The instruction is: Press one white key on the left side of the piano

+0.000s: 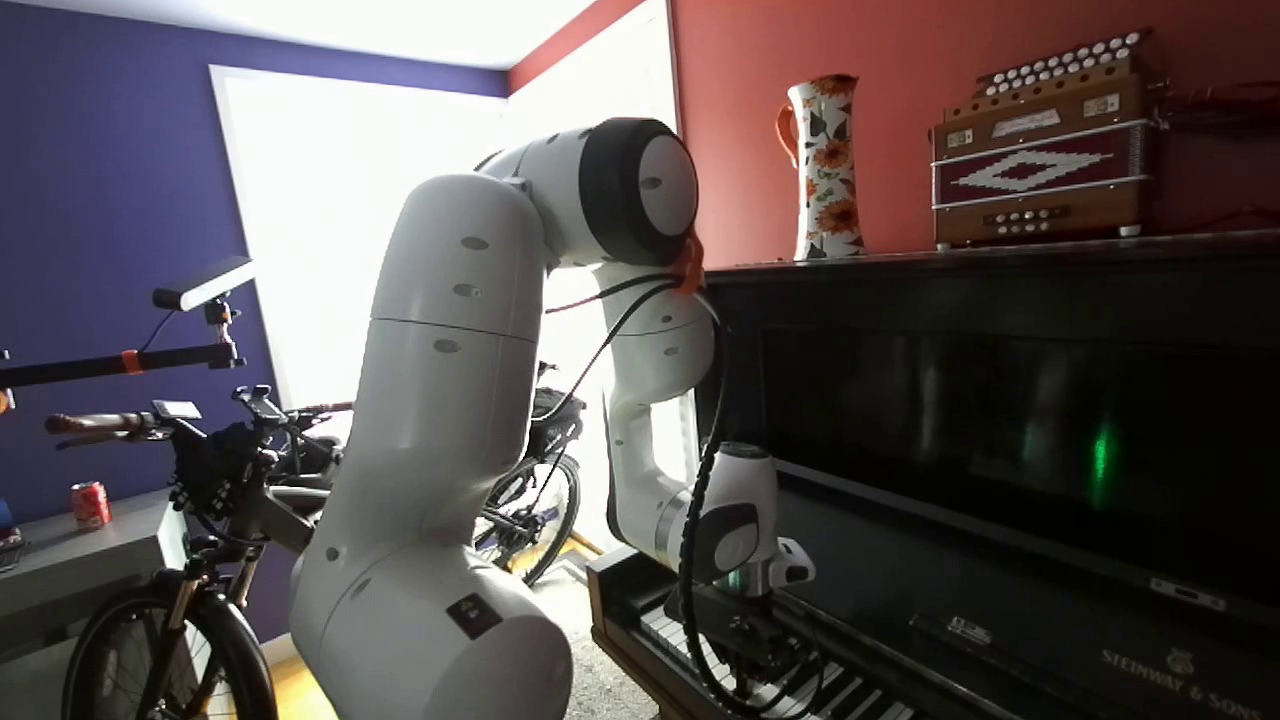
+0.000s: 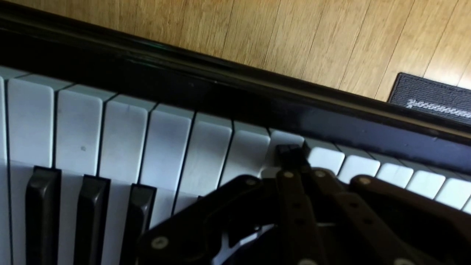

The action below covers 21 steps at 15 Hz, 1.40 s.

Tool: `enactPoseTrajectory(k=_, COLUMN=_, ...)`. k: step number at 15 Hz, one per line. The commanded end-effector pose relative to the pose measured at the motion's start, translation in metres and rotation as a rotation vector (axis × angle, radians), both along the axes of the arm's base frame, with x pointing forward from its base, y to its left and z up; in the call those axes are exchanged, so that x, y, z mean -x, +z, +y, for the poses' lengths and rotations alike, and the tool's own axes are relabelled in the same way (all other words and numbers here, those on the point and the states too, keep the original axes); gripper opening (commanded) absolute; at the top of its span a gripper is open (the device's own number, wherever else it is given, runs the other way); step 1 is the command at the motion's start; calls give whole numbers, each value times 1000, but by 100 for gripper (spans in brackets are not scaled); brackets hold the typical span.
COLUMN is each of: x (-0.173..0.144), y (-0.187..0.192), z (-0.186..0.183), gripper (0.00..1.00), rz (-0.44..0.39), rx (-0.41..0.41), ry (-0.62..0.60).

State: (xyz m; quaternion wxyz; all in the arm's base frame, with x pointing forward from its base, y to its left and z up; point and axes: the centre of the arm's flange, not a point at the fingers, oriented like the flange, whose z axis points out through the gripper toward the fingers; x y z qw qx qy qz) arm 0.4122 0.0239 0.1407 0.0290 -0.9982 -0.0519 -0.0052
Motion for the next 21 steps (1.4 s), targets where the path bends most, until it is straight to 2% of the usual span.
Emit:
enactPoseTrajectory(k=1, x=0, y=-17, z=2, gripper=0, rz=8, rx=-1, ry=-13)
enactPoseTrajectory(k=21, x=4, y=26, z=-2, gripper=0, rz=-27, rx=14, ry=-14)
